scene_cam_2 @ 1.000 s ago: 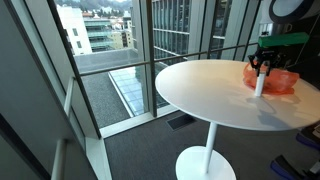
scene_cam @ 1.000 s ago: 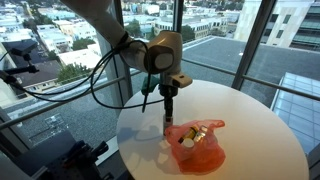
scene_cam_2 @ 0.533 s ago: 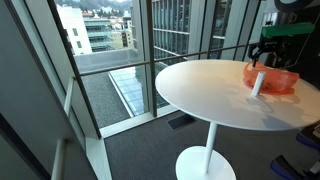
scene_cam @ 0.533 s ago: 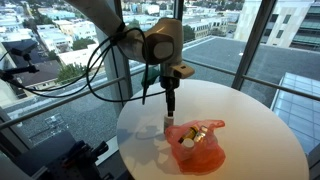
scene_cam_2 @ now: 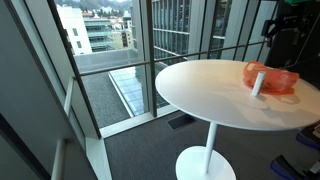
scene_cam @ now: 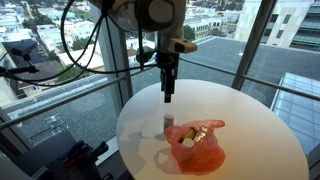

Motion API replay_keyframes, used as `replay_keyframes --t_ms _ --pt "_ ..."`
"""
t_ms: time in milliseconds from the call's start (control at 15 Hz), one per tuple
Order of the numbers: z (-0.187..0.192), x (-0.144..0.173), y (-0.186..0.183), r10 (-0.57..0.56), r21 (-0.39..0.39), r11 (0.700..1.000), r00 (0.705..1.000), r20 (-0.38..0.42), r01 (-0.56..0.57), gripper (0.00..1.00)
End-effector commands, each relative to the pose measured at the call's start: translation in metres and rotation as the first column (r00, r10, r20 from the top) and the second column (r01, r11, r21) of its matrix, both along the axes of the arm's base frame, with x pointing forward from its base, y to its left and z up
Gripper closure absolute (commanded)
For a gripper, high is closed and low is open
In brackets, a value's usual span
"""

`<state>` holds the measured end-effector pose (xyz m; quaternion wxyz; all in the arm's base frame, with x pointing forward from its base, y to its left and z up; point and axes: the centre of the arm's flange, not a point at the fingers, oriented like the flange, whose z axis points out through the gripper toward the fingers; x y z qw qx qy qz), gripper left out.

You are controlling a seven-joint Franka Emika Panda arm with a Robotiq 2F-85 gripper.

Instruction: Remove the roll on stick from the plastic bag and put it on the table

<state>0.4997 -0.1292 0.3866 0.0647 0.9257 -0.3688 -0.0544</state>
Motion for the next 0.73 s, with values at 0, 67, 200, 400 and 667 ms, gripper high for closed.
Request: replay_keyframes --t_ms 0,67,200,400,667 --pt "0.045 -0.009 -0.007 0.155 0.034 0.988 0.986 -0.067 -0.153 0.0" --pt "0.056 -0.013 -0.008 0.193 0.042 0.981 0.978 -0.081 -0.19 0.0" --pt "0.076 -0.02 -0.005 0.271 0.061 0.962 0.958 -0.092 -0.266 0.0" --pt "0.092 -0.026 -0.003 0.347 0.064 0.938 0.933 -0.095 -0.342 0.0" --pt "0.082 -0.025 0.001 0.323 0.069 0.946 0.943 -0.086 -0.317 0.0"
